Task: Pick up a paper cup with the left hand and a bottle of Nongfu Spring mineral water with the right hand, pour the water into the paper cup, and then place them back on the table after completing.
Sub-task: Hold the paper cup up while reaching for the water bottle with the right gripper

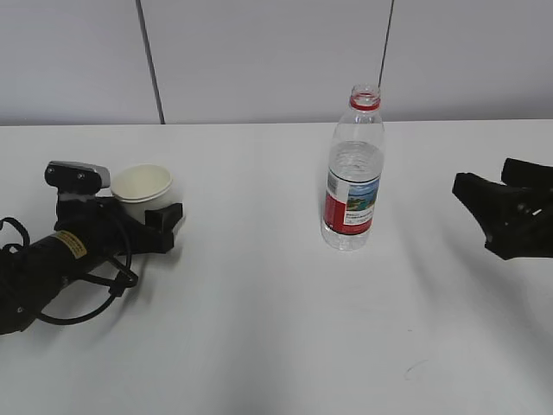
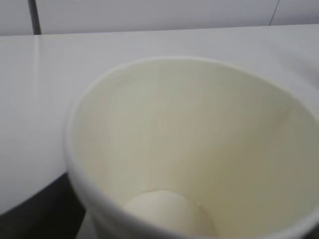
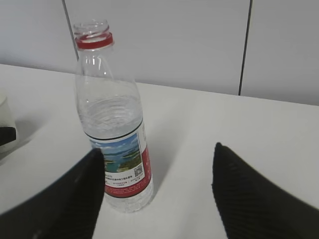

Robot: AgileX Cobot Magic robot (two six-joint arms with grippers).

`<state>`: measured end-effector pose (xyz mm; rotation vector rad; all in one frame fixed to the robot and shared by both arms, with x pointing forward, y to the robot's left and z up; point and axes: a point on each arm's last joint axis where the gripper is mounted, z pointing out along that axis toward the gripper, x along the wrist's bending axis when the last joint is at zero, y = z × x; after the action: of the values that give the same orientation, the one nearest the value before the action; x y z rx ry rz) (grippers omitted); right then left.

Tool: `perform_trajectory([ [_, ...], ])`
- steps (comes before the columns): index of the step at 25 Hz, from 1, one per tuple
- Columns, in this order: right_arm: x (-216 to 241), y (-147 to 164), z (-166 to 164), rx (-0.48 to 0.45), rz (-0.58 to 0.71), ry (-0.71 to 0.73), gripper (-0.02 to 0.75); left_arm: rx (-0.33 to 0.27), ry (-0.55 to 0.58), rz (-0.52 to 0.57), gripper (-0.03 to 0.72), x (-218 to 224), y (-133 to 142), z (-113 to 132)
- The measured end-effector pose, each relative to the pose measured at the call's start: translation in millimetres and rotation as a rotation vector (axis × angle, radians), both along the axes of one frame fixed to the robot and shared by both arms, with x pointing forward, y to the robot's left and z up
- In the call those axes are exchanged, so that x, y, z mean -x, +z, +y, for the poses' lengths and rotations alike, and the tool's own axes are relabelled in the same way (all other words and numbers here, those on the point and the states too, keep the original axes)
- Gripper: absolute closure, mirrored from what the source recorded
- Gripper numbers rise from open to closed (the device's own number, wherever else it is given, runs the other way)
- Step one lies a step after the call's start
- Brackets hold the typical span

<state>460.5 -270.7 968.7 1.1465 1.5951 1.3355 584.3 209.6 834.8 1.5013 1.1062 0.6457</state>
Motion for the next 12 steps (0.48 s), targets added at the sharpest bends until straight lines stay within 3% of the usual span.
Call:
perform_trajectory([
  [4, -4, -4, 2, -0.024, -0.014, 0.015, 0.238, 0.000, 0.001, 0.003, 0.226, 0, -1, 0],
  [12, -10, -23, 4, -0.054, 0.025, 0.032, 0.238, -0.005, -0.012, 0.008, 0.244, 1, -4, -1],
])
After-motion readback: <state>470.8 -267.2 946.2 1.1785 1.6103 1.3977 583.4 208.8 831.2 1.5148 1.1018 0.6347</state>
